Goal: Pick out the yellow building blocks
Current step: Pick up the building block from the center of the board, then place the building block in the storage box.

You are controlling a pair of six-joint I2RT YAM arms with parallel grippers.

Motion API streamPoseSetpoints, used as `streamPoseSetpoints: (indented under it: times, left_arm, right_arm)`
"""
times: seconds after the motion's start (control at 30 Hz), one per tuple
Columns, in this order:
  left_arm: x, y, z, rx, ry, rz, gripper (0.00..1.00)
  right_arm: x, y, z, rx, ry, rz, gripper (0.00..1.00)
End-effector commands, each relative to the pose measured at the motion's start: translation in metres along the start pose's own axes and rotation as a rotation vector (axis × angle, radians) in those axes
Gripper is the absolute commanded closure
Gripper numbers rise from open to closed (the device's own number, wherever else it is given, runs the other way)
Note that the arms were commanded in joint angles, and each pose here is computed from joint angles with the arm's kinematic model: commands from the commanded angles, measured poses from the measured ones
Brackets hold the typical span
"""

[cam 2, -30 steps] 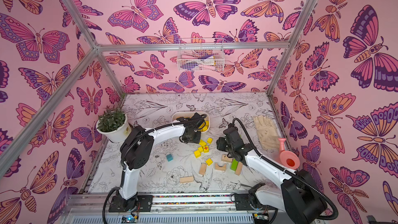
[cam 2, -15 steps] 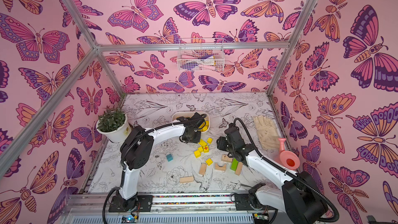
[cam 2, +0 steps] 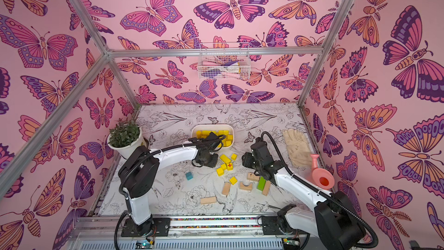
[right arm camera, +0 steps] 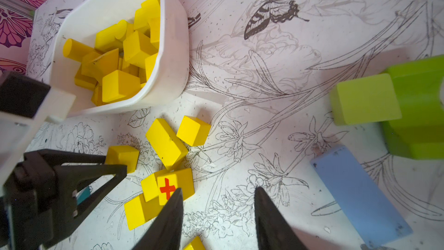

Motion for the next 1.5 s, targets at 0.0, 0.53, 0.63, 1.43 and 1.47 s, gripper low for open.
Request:
streamPoseSetpoints:
  times: [0.0,0.53,0.63,1.43,1.47]
  left_arm:
    - [0.014,-0.003,-0.002,-0.065,-0.061,-0.073,0.73]
    - [0.084,-0.029,0.062,0.170,-0.294,-0.522,0.71]
    - [0.089,-0.026,0.068,0.205,-0.337,-0.587,0.70]
    - [0.049,0.040,0.073,0.225,-0.218,-0.516,0.66]
    - [0.048,0.041,0.073,0.229,-0.215,-0.506,0.66]
  right_arm:
    - [-0.001,0.000,-0.003,-0.021,-0.012,0.000,0.52]
    - [-0.005,0.000,-0.003,-0.028,-0.023,0.012,0.51]
    - [-0.006,0.000,-0.003,-0.025,-0.026,0.016,0.51]
    - [-0.009,0.001,-0.001,-0.021,-0.019,0.026,0.51]
    - [-0.010,0.000,-0.001,-0.021,-0.021,0.029,0.51]
Point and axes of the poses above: each gripper's point midway between its finger pads, its own x axis back along the fingers, its own z axis along the line the jaws close on, y = z × x, the point moved 7 cm from there along x, back along the fingers, and after that the axes turned 1 degree about -x, right-handed, at the moved point
